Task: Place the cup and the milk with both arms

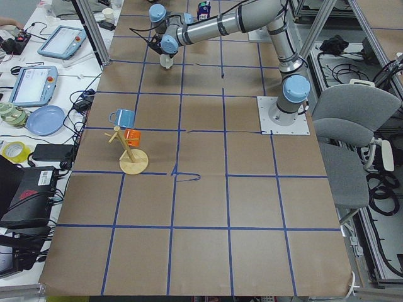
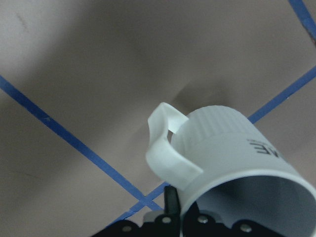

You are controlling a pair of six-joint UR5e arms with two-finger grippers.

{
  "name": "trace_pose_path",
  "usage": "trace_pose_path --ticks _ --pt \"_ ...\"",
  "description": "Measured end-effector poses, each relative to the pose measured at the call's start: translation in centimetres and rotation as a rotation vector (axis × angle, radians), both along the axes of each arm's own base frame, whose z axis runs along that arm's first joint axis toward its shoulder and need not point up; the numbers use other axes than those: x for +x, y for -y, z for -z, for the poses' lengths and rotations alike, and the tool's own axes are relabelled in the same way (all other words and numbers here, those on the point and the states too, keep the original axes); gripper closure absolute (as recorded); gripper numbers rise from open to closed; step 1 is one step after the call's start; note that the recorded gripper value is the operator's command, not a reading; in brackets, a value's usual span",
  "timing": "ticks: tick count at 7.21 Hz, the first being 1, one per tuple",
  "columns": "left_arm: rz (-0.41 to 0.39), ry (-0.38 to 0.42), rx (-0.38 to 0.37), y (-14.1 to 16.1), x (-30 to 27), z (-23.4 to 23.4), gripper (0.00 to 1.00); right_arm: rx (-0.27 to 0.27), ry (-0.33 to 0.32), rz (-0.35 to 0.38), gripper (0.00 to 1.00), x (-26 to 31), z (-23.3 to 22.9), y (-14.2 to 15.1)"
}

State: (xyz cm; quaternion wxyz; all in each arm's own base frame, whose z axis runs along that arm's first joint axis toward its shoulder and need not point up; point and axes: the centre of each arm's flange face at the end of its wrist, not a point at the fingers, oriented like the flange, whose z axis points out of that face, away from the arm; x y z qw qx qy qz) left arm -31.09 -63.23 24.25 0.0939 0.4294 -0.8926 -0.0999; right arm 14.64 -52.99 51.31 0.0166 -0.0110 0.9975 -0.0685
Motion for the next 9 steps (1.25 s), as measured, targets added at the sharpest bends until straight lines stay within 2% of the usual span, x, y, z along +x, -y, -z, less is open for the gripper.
trace_pose_path --ticks 2,4,6,9 --pt "-0.011 -0.007 -0.004 -0.1 -0.3 -0.3 0.04 0.002 -0.007 0.001 0.00 -0.3 0.1 0.0" --pt "0.042 -0.011 -0.045 -0.1 0.4 -2.7 0.02 0.029 -0.025 -0.027 0.00 -2.0 1.2 0.1" --pt "0.241 0.011 -0.099 0.6 4.7 -7.7 0.00 0.111 -0.028 -0.039 0.00 -5.3 5.1 -0.7" --pt "0.509 0.082 -0.109 0.7 14.5 -14.7 0.00 0.242 -0.009 -0.009 0.00 -8.8 13.2 -3.2"
